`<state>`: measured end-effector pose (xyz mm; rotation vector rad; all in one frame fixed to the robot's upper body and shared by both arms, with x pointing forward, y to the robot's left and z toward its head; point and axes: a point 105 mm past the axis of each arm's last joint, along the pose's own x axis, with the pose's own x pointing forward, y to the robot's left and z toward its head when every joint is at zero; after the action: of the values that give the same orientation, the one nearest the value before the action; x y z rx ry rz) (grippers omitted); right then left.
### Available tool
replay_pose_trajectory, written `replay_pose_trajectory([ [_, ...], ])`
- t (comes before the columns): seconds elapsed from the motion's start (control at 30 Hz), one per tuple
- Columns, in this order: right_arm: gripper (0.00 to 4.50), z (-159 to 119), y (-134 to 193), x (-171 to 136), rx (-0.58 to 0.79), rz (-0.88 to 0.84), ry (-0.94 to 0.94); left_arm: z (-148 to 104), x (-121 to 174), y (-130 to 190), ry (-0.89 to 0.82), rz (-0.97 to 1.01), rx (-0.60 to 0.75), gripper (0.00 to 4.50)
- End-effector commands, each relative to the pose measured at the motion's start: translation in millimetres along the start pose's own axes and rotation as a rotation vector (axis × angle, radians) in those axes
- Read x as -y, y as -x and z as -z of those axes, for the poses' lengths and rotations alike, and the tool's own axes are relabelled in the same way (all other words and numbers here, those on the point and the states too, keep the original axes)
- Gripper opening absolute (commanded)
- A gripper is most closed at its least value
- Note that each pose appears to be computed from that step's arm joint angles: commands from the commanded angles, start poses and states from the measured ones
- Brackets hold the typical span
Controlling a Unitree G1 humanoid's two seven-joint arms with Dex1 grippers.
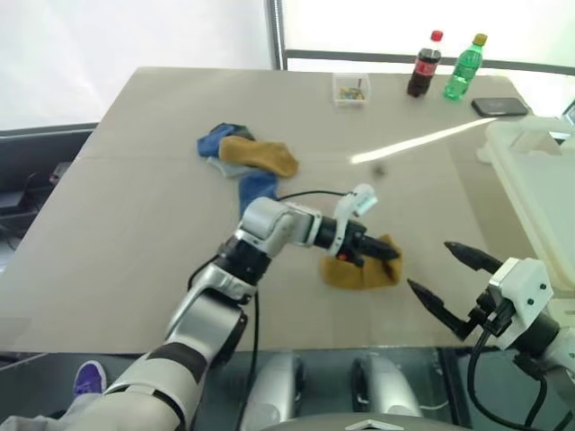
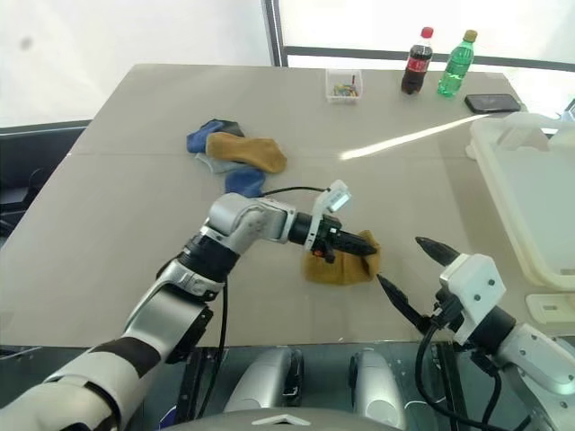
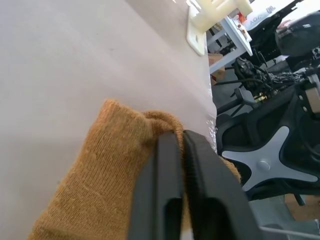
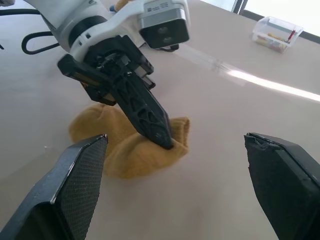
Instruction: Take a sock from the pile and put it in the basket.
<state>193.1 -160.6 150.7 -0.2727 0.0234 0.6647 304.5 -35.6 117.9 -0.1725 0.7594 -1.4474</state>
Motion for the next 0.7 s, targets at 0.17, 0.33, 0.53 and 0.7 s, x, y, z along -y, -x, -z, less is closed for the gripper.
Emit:
replay_pose_trajectory([
  [0.17, 4.5, 2, -3, -4, -0.063, 0.009, -0.014, -23, 13, 40, -0.152, 0.03, 0.131, 2.88],
  [0.33, 4.5, 15, -23, 1, -0.094, 0.052, -0.128, -7, 11, 70, -0.427, -0.089, 0.135, 2.88],
  [0.53, 4.25, 27, -48, 18, -0.118, 0.071, -0.11, 36, -14, 65, -0.581, -0.205, 0.094, 2.63],
  [0.7, 2.35, 46, -58, 20, -0.177, 0.027, -0.058, 57, -32, 60, -0.589, -0.261, 0.043, 0.8],
])
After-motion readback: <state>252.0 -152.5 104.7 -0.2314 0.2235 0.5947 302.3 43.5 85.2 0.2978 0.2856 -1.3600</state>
